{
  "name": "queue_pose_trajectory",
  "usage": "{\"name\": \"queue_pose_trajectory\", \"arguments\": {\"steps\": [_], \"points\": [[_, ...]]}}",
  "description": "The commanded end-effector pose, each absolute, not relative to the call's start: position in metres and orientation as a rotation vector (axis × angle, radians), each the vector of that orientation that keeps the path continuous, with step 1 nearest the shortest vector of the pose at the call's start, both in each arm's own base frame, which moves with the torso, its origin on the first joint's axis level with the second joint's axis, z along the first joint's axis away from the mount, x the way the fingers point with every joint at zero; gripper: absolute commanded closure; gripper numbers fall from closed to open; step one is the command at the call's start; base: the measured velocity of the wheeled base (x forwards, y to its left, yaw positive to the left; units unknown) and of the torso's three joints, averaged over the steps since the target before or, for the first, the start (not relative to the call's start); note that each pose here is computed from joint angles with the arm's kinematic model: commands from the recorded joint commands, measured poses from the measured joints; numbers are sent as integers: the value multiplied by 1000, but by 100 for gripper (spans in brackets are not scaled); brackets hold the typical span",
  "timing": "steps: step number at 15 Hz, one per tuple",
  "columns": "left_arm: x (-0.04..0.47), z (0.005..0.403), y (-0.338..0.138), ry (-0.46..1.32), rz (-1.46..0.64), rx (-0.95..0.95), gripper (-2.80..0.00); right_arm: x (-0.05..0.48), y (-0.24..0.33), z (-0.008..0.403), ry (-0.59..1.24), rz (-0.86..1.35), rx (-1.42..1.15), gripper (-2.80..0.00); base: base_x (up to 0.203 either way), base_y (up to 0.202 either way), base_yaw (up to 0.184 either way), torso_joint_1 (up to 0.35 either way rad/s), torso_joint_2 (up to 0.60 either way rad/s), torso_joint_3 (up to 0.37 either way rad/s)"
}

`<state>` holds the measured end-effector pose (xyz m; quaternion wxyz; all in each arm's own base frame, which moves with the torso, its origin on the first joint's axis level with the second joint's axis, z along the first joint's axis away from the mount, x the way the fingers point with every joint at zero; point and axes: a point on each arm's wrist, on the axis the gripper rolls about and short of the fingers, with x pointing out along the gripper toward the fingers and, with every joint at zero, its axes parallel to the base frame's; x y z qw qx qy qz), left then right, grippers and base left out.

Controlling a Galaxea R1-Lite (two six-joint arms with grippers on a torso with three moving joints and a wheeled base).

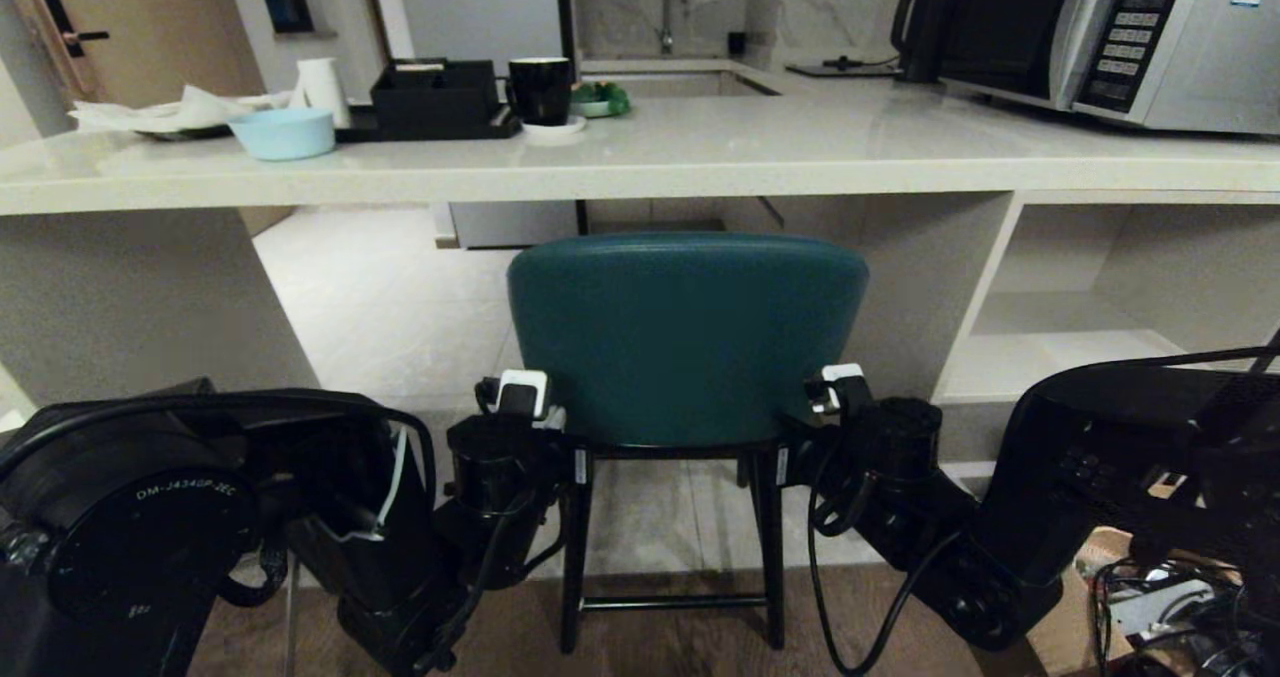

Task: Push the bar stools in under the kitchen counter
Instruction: Push the blue chair back under the dining table

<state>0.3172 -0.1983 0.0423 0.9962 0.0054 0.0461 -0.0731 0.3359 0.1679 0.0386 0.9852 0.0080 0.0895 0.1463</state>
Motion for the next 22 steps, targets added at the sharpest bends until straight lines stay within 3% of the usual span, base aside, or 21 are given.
{"name": "queue_pose_trajectory", "arguments": {"steps": [1, 12, 22], "points": [[318, 43, -199, 82, -144, 5, 0, 337, 169, 40, 169, 294, 20, 0, 190, 0, 2, 2, 2, 6], [311, 43, -200, 89, -158, 7, 0, 334, 169, 40, 172, 290, 23, 0, 179, 0, 1, 3, 2, 2], [252, 26, -178, 241, -191, 92, 0, 291, 149, 54, 168, 276, 26, 0, 0, 0, 0, 0, 0, 0]]}}
